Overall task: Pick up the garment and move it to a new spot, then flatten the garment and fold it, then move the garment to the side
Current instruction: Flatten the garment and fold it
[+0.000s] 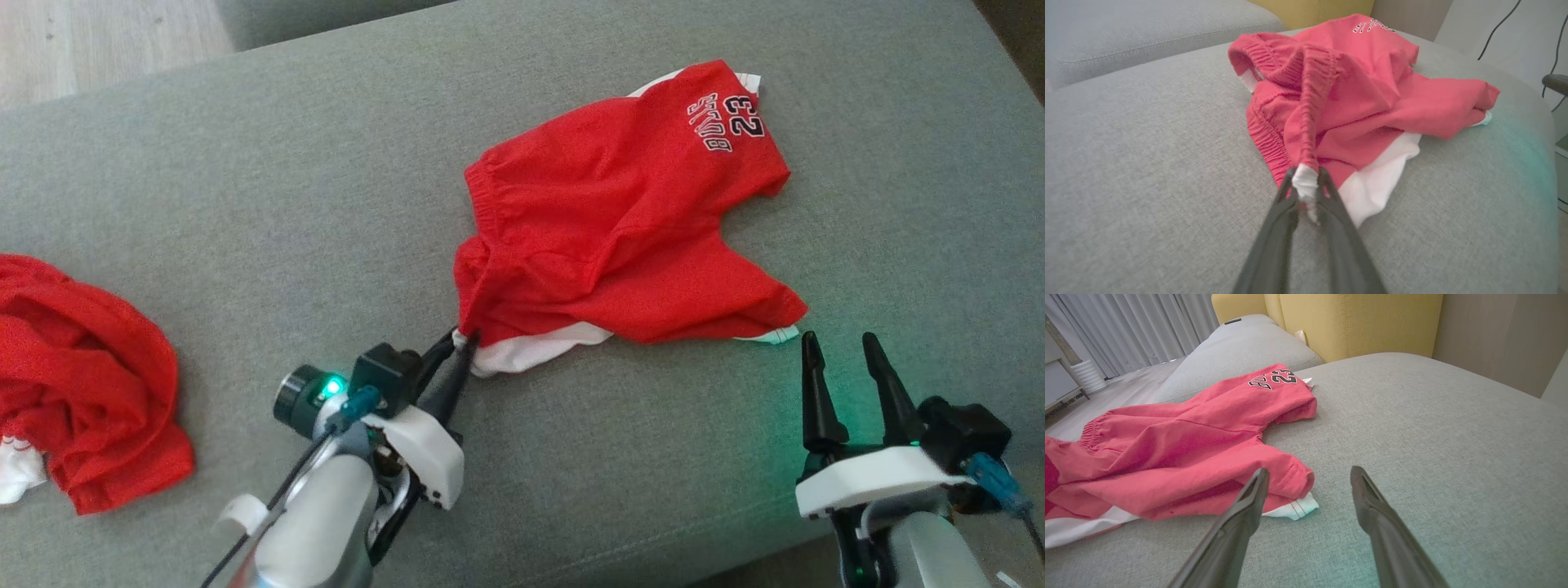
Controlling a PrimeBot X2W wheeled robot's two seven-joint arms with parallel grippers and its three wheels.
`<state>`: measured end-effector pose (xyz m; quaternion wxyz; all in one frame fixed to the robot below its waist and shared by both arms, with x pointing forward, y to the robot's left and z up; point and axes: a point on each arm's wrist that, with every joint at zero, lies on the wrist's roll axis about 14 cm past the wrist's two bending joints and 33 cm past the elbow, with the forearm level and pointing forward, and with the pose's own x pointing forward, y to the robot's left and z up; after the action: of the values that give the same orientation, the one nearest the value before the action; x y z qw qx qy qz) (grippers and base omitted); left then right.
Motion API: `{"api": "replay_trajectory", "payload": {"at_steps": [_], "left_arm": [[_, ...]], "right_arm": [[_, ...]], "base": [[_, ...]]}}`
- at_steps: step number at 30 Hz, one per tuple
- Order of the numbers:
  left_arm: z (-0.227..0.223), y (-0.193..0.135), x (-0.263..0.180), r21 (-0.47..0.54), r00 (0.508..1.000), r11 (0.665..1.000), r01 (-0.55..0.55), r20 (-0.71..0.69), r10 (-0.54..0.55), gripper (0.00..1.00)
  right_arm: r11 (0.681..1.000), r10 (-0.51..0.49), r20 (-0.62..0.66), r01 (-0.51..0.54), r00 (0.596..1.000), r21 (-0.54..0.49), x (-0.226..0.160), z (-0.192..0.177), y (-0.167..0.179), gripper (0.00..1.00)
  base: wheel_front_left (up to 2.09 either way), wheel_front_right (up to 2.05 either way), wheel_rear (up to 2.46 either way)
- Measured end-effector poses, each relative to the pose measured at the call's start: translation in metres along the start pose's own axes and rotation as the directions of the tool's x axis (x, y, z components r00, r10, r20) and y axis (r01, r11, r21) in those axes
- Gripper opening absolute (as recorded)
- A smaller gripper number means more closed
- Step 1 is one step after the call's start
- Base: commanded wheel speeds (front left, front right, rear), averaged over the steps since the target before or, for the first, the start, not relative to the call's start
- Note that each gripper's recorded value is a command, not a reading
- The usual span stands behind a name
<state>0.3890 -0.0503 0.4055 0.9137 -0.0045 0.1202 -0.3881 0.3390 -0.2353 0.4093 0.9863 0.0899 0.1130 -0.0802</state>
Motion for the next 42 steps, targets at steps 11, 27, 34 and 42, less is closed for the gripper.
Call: {"api": "replay_trajectory", "payload": {"at_steps": [11, 27, 34, 42], "left_arm": [[0.024, 0.012, -0.003, -0.006, 0.996, 0.999, -0.044, 0.075, 0.044, 0.0], [0.024, 0.017, -0.016, -0.036, 0.992, 0.996, -0.081, 0.089, 0.084, 0.0], [0.022, 0.018, -0.015, -0.042, 0.993, 0.996, -0.083, 0.085, 0.086, 0.0], [0.025, 0.019, -0.017, -0.036, 0.992, 0.996, -0.087, 0.093, 0.09, 0.0]], "right_arm": [[1.0, 0.019, -0.069, -0.019, 0.997, 0.005, 0.001, -0.021, 0.007, 1.0], [0.998, -0.005, -0.179, 0.017, 0.984, 0.063, 0.026, -0.046, 0.005, 1.0], [0.999, 0.001, -0.197, 0.008, 0.98, 0.045, 0.034, -0.05, 0.007, 1.0], [0.999, 0.019, -0.211, -0.013, 0.977, 0.032, 0.038, -0.052, 0.013, 0.0]], "base": [[0.0, 0.0, 0.0], [0.0, 0.0, 0.0], [0.0, 0.0, 0.0], [0.0, 0.0, 0.0]]}}
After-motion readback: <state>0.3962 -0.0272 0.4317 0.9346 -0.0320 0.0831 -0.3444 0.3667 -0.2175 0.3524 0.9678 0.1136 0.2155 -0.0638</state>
